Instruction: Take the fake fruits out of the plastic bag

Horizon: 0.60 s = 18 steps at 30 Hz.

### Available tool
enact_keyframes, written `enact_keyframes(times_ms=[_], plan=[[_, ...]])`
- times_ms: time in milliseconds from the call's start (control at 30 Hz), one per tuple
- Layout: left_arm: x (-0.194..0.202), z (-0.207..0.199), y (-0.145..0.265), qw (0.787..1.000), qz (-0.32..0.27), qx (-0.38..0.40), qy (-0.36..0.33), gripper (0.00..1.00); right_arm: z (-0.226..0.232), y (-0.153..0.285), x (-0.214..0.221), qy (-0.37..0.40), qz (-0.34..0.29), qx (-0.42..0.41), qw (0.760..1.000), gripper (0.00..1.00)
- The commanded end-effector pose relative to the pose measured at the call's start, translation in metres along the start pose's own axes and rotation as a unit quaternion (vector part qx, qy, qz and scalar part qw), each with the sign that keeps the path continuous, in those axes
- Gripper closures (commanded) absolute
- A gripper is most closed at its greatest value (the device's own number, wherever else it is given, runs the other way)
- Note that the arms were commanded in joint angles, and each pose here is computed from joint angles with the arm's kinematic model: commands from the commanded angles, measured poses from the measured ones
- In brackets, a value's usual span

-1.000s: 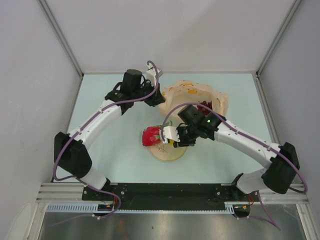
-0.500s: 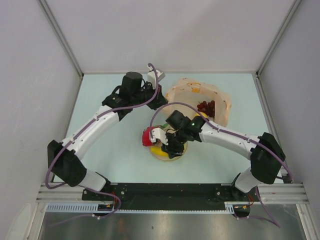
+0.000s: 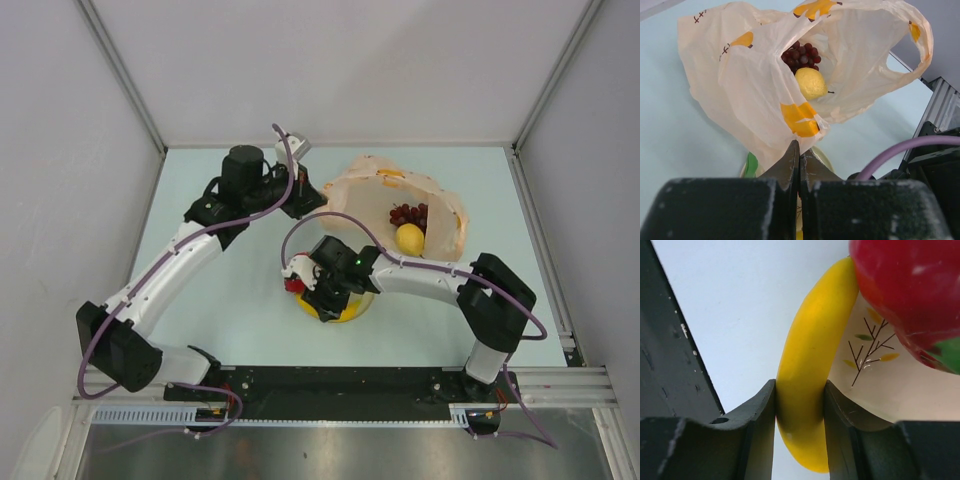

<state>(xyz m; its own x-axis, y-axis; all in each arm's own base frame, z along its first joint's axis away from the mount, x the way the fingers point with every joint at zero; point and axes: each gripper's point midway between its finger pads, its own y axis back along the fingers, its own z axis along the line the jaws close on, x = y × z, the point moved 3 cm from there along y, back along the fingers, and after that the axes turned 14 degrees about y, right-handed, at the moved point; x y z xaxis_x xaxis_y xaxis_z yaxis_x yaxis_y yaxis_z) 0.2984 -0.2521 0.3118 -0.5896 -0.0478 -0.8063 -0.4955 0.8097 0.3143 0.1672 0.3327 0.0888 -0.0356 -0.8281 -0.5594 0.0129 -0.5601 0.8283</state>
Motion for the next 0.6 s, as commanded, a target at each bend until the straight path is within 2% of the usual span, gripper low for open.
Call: enact_keyframes(times_ms=[0,300,333,400,433,567], plan=[[-0.014,-0.013,0.014,0.999,-0.031,0.025,0.001,1.00,-0.009,-0.004,-0.002,-0.029,0.000,0.032,0.999,1.00],[-0.017,-0.010,0.020,0.999,-0.040,0.028,0.005,1.00,-0.010,-0.018,0.004,-0.073,0.012,0.034,0.997,1.00],[-0.017,-0.008,0.021,0.999,-0.040,0.026,0.007,1.00,-0.009,-0.019,0.004,-0.076,0.012,0.032,0.997,0.89],[-0.017,-0.007,0.022,0.999,-0.041,0.026,0.009,1.00,-0.005,-0.022,0.006,-0.079,0.015,0.018,0.997,0.76],[-0.016,-0.006,0.022,0.999,-0.041,0.024,0.010,1.00,-0.003,-0.022,0.007,-0.080,0.016,0.014,0.997,0.63],[-0.013,-0.005,0.020,0.999,-0.037,0.026,0.014,1.00,0.003,-0.005,0.002,-0.052,0.010,-0.007,0.999,0.38]])
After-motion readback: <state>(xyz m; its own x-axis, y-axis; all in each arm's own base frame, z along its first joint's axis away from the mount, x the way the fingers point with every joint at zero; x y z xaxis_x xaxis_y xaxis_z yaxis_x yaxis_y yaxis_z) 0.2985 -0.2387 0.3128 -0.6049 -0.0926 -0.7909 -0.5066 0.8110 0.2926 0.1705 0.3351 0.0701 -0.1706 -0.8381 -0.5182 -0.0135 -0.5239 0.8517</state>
